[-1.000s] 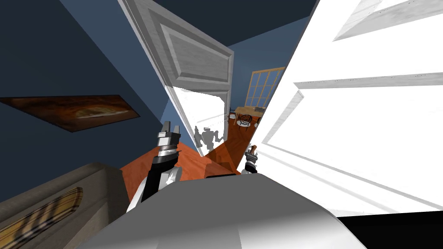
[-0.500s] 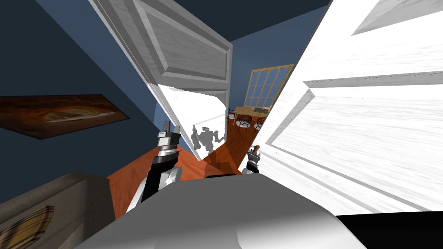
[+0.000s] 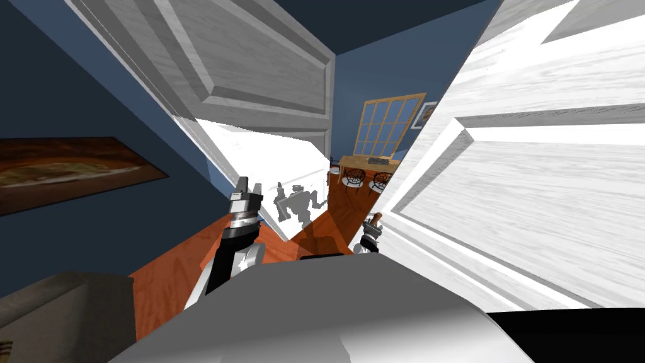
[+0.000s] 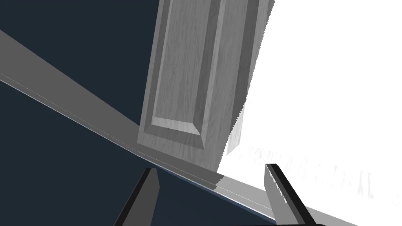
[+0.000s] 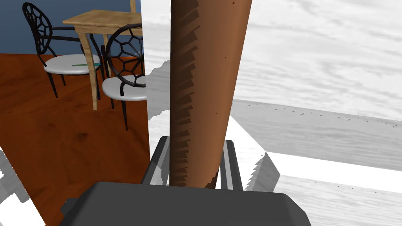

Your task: Push the door open

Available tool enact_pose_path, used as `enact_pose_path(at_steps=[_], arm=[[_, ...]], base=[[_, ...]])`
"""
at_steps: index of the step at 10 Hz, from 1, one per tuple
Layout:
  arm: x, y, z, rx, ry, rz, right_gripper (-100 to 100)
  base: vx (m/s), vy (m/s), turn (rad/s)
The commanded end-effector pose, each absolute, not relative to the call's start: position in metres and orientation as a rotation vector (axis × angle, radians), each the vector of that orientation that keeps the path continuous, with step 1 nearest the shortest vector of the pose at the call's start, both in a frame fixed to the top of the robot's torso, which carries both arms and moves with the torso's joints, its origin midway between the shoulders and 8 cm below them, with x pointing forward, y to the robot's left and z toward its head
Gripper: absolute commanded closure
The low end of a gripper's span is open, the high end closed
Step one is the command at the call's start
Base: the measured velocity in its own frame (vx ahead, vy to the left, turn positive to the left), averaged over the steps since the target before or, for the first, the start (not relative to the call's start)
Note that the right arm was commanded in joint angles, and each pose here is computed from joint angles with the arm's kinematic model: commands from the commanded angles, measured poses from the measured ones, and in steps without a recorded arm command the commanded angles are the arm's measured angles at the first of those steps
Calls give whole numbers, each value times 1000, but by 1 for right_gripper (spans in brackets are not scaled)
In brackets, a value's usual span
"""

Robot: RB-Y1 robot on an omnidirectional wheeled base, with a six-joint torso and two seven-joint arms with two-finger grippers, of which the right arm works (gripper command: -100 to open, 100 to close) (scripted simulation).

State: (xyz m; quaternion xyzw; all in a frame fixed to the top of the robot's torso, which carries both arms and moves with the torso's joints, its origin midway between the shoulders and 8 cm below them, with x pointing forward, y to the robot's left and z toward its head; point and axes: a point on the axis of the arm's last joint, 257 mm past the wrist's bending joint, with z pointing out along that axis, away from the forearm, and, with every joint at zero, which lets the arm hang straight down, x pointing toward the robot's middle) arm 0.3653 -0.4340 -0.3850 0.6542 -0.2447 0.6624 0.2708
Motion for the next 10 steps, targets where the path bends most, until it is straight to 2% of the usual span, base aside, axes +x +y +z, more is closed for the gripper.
enact_pose_path(at_steps=[1, 10], arm=[[353, -453, -381, 1722, -680, 1759, 100], [334, -466, -393, 1690, -810, 1684, 100]], base=[[134, -40, -24], [172, -39, -58]])
